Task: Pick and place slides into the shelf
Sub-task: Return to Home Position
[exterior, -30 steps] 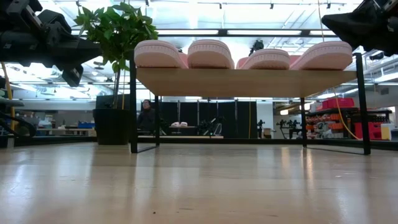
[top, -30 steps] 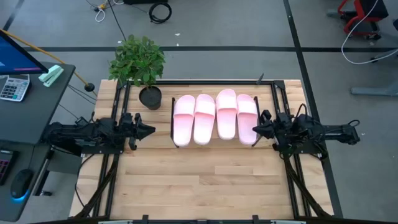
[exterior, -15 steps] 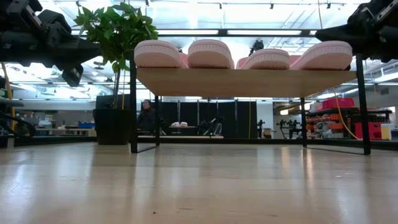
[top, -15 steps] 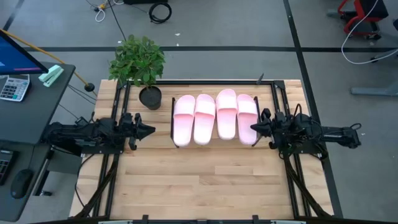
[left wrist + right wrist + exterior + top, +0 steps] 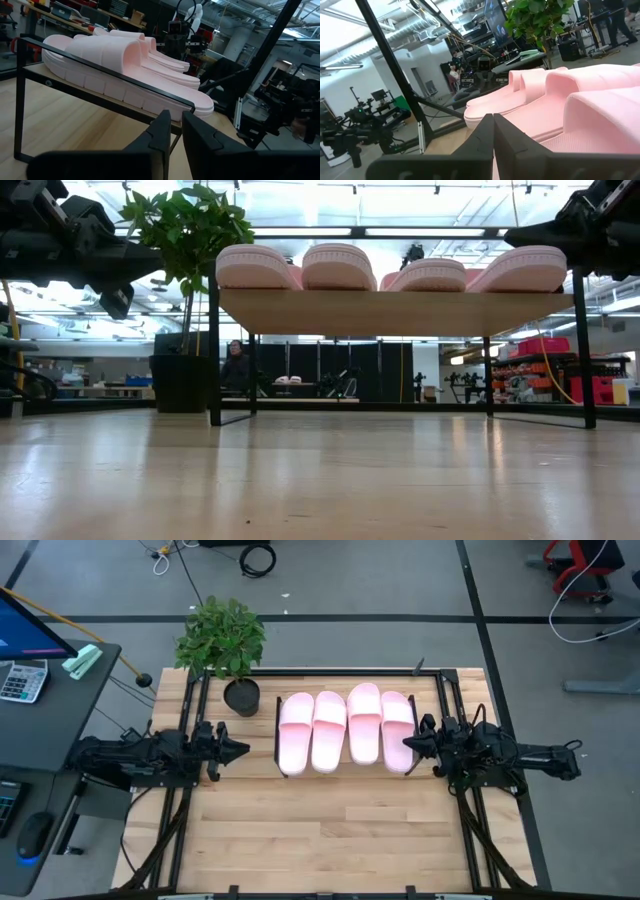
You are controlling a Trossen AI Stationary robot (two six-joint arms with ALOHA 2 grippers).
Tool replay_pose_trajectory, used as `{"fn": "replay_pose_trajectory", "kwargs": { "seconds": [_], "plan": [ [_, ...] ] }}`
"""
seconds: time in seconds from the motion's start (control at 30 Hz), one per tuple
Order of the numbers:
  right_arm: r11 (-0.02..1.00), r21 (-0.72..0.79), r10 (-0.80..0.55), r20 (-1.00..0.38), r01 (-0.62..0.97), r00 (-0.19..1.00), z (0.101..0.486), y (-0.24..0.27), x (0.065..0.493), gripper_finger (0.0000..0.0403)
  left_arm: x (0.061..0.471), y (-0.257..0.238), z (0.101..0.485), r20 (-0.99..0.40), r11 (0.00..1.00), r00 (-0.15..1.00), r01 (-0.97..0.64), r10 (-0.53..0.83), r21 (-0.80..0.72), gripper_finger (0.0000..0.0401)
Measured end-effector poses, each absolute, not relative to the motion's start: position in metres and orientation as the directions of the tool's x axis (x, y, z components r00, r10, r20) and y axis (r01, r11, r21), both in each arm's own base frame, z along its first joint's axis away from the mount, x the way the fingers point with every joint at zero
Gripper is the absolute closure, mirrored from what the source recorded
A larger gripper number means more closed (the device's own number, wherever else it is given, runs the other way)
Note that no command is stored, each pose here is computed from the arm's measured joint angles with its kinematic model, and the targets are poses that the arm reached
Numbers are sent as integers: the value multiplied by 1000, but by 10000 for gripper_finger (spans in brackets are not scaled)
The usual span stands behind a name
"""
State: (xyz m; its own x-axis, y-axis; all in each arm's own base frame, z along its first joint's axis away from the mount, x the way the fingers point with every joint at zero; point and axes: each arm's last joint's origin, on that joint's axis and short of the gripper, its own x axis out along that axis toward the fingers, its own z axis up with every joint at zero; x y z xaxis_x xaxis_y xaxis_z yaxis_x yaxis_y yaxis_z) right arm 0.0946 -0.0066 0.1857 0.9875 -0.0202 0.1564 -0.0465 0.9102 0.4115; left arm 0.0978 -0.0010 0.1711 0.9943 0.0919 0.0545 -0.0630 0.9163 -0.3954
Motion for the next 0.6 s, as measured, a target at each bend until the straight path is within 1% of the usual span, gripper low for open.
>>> {"fn": "replay_pose_trajectory", "kwargs": {
  "seconds": [0.4, 0.6],
  "plan": [
    [910, 412, -19, 154, -47, 988, 185, -7, 95, 396, 98, -1, 171, 55, 916, 994, -63, 92, -395, 339],
    [910, 413, -18, 153, -47, 988, 185, -7, 95, 396, 98, -1, 171, 55, 916, 994, -63, 92, -396, 346]
  ]
}}
